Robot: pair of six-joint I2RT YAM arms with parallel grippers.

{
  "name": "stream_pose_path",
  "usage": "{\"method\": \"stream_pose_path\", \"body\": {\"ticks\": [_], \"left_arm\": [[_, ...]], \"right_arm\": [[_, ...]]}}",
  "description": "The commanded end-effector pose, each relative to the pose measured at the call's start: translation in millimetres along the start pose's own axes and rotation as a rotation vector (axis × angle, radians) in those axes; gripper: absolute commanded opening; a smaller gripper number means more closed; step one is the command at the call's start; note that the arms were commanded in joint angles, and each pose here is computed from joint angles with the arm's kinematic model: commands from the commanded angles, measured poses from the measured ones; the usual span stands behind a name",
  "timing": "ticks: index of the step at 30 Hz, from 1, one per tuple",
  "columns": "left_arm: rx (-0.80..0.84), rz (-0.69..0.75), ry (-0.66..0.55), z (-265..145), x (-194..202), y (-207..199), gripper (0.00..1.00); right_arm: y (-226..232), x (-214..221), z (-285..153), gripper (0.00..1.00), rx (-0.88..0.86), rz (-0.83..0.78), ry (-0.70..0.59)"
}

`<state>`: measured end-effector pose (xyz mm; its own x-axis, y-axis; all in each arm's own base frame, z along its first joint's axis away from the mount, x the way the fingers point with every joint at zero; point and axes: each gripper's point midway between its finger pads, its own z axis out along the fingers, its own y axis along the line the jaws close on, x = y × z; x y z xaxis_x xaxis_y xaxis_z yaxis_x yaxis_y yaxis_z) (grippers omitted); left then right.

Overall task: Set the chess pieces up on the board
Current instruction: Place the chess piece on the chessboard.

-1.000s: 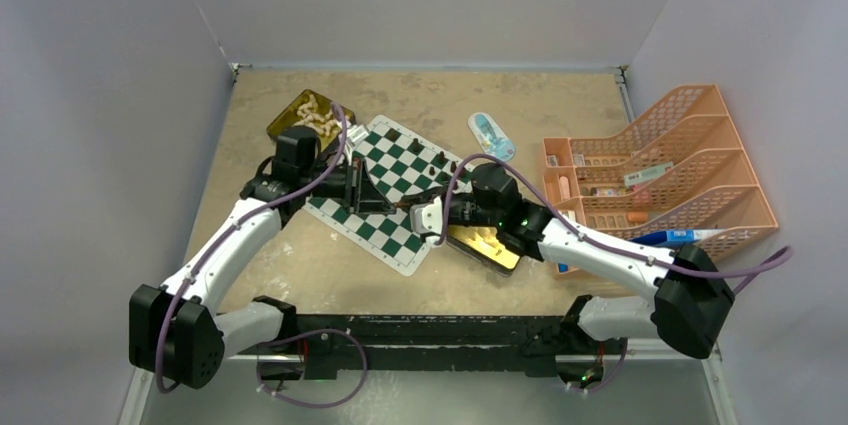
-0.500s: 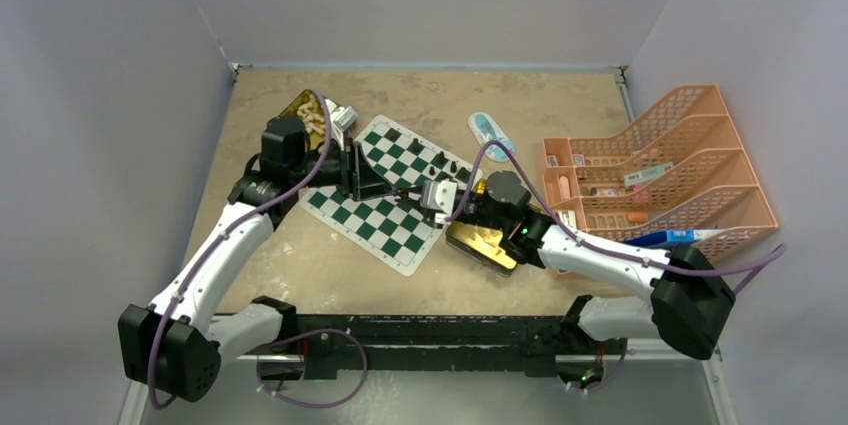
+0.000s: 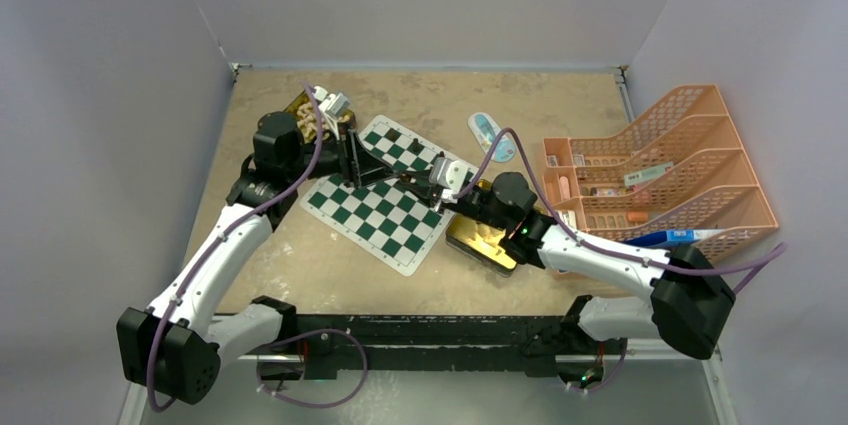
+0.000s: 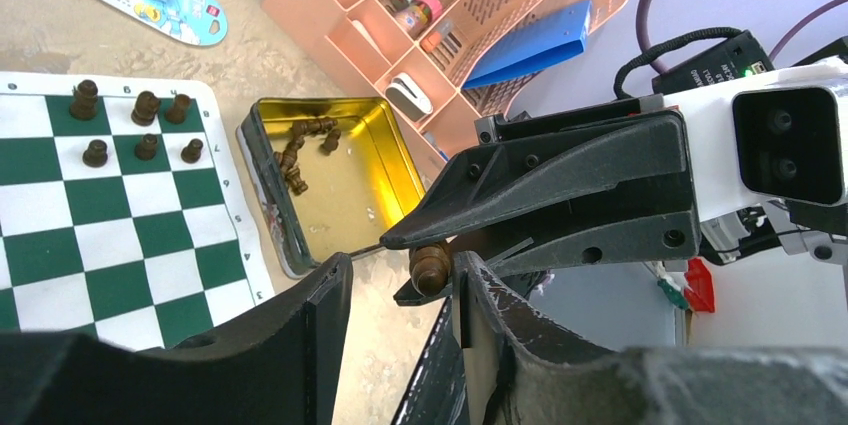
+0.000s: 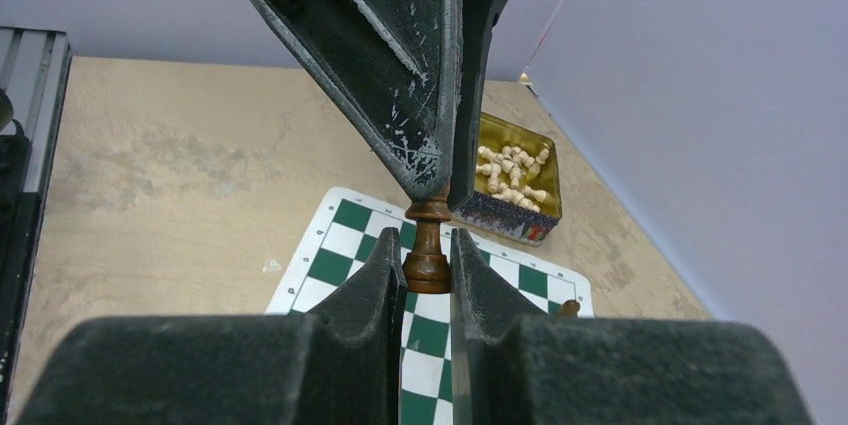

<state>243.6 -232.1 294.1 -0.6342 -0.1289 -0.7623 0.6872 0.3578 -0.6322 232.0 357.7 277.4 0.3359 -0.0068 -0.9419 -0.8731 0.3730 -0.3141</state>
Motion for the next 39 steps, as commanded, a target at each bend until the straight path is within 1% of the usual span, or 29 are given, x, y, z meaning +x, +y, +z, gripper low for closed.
{"method": "stream_pose_path", "body": {"ticks": [1,3,7,11,16,18,19,22,24,27,31,32,33,34,36,39], "left_arm": [[0.024,0.047,-0.054,0.6,-14.3,-5.6,0.39],[0.037,0.037,-0.047,1.1,-12.2,-6.5,0.36],[0.04,0.014,-0.039,2.8,-8.8,-3.8,0.35],[0.061,-0.005,-0.029,4.0,-7.5,-5.9,0.28],[0.083,-0.01,-0.019,4.3,-6.5,-9.0,0.06],[0.079,-0.013,-0.02,4.4,-6.4,-8.5,0.0],[0.073,-0.015,-0.022,4.7,-6.6,-7.5,0.0],[0.039,0.009,-0.036,6.5,-11.3,-0.7,0.0],[-0.024,0.052,-0.063,8.5,-20.0,11.4,0.0],[-0.146,0.091,-0.08,10.6,-30.7,35.5,0.0],[-0.287,0.113,-0.116,12.7,-43.4,67.7,0.0],[-0.311,0.121,-0.124,14.4,-46.3,75.4,0.0],[-0.34,0.122,-0.13,16.1,-48.8,84.6,0.0],[-0.378,0.119,-0.132,18.4,-51.3,95.8,0.0],[-0.46,0.107,-0.12,22.6,-55.3,119.2,0.0],[-0.613,0.086,-0.113,22.8,-66.1,153.0,0.0]], "right_arm": [[-9.7,-30.9,3.0,0.0,0.042,-0.001,-0.102],[-9.6,-30.5,3.1,0.0,0.044,0.005,-0.106],[-9.9,-29.0,4.7,0.0,0.043,0.005,-0.099],[-11.7,-28.3,2.6,0.0,0.057,0.01,-0.096],[-13.8,-26.6,3.2,0.0,0.068,0.017,-0.082],[-15.8,-24.7,2.6,0.03,0.081,0.024,-0.071],[-16.4,-23.2,2.3,0.07,0.086,0.028,-0.065],[-15.7,-14.2,-1.5,0.25,0.094,0.046,-0.026],[-15.1,1.5,-7.1,0.36,0.112,0.072,0.04],[-14.8,19.8,-19.8,0.56,0.151,0.113,0.11],[-13.0,31.3,-38.0,0.71,0.193,0.159,0.154],[-12.7,31.7,-41.8,0.77,0.202,0.174,0.159],[-12.7,30.7,-45.3,0.93,0.211,0.188,0.161],[-12.3,30.2,-48.7,0.98,0.217,0.201,0.163],[-12.8,29.2,-55.7,0.99,0.241,0.241,0.169],[-20.1,29.4,-69.4,0.99,0.336,0.352,0.2]]}}
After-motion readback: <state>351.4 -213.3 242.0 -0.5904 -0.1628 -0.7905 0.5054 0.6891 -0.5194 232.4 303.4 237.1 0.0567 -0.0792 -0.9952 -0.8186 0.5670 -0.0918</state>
